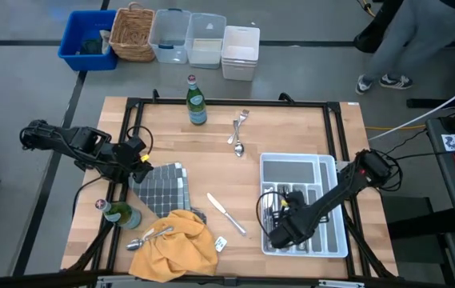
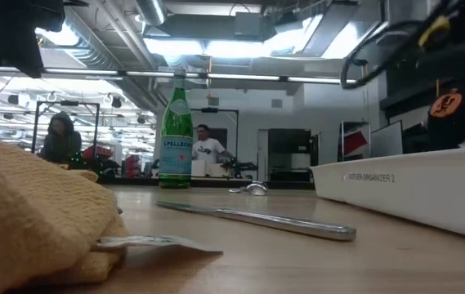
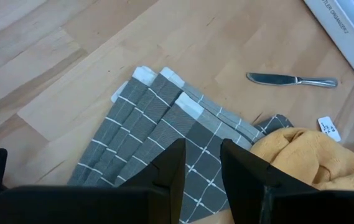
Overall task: Sort silverware
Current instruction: Stack the silver fork into the white utensil tray with the other silver forks, then stack the silver knife into the white utensil tray with the other silver knives
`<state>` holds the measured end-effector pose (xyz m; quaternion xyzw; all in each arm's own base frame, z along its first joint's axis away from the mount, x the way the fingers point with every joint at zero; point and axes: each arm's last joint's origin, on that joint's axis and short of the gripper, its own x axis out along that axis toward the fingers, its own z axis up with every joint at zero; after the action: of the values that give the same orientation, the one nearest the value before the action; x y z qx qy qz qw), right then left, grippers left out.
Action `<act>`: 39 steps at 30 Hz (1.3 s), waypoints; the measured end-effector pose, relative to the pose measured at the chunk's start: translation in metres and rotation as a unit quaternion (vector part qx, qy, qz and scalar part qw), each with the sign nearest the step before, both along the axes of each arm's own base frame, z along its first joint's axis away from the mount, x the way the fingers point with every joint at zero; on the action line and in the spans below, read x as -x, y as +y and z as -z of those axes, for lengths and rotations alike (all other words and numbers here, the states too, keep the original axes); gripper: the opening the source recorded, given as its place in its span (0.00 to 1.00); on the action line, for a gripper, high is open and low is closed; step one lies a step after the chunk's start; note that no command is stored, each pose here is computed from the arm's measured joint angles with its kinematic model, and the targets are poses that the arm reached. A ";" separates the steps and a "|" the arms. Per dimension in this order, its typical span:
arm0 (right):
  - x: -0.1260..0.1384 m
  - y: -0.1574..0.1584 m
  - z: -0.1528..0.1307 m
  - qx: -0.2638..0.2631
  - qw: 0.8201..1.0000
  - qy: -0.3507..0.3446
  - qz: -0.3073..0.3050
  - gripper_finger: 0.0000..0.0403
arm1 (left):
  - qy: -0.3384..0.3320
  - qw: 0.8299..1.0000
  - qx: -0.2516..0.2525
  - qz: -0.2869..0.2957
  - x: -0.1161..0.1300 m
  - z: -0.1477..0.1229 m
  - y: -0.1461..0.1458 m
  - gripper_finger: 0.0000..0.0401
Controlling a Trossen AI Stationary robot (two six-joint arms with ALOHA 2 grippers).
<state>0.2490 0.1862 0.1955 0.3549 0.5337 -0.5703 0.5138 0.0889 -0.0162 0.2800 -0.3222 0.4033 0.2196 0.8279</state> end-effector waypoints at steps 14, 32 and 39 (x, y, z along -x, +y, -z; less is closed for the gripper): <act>0.011 -0.007 0.039 -0.008 1.000 -0.001 0.001 0.15 | 0.000 1.000 0.003 -0.004 0.000 0.000 0.000 0.22; -0.007 0.007 -0.022 -0.036 0.998 -0.009 -0.048 0.27 | 0.001 1.000 -0.001 0.002 0.000 0.000 0.000 0.22; -0.035 0.021 -0.052 -0.029 0.979 -0.184 -0.086 0.26 | 0.000 1.000 0.000 0.001 0.000 0.000 0.000 0.22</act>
<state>0.2843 0.2067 0.2477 0.4210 0.4747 -0.4338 0.6397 0.0890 -0.0162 0.2799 -0.3213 0.4038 0.2192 0.8280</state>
